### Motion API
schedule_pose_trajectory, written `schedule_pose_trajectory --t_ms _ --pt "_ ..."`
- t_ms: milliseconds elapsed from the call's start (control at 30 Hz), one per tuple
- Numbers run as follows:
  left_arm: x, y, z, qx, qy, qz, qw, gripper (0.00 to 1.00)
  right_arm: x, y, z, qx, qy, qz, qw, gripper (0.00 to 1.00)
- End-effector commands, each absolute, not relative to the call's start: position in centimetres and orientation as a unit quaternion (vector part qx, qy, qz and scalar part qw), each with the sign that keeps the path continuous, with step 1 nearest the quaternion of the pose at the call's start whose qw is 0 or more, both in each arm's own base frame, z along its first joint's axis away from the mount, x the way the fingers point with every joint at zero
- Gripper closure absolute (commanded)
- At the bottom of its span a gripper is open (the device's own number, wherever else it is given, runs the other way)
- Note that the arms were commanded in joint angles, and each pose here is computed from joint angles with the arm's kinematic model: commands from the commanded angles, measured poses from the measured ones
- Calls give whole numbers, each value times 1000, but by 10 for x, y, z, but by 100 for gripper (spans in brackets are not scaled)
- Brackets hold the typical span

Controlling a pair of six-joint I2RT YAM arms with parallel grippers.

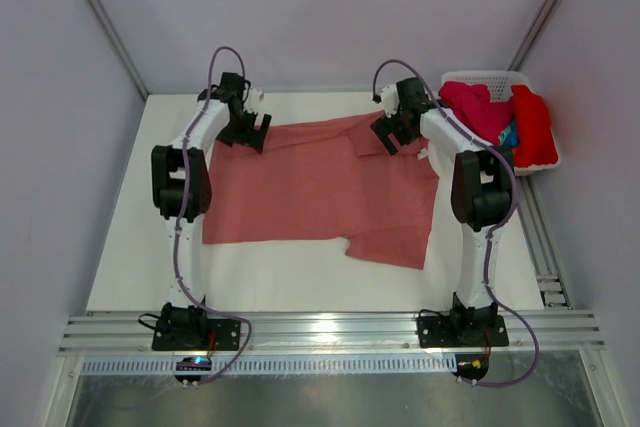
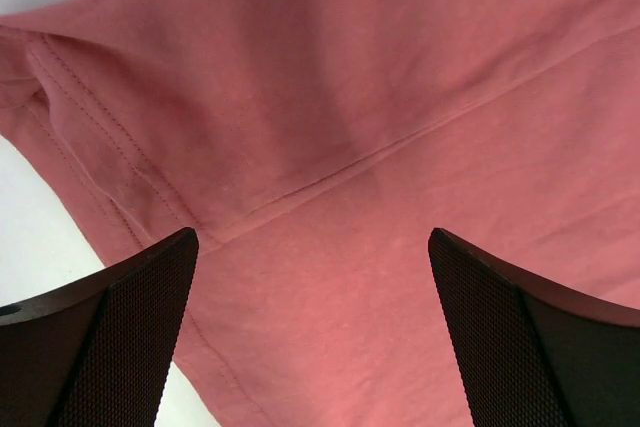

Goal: Fold and stack the t-shirts
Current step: Fold the tshirt

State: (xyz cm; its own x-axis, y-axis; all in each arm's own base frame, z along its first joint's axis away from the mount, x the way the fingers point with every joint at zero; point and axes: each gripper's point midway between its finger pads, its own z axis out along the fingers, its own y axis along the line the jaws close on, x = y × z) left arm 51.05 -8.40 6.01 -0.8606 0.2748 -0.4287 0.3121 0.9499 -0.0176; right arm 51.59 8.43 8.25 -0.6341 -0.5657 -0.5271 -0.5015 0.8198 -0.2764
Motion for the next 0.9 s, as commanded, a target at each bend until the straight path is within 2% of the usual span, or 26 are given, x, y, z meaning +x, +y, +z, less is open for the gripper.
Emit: schedule_pose_trajectory --t_ms 0,367,567,867 --pt "524 -77 82 135 959 -22 247 1 526 91 109 -309 887 -54 338 1" --pt "528 -39 99 104 958 4 268 1 529 90 101 -300 889 -58 342 1" --pt "529 -22 88 82 962 24 259 1 537 88 96 -303 887 -71 341 1" --pt "537 -14 77 79 963 15 256 1 530 105 94 -321 886 -27 332 1"
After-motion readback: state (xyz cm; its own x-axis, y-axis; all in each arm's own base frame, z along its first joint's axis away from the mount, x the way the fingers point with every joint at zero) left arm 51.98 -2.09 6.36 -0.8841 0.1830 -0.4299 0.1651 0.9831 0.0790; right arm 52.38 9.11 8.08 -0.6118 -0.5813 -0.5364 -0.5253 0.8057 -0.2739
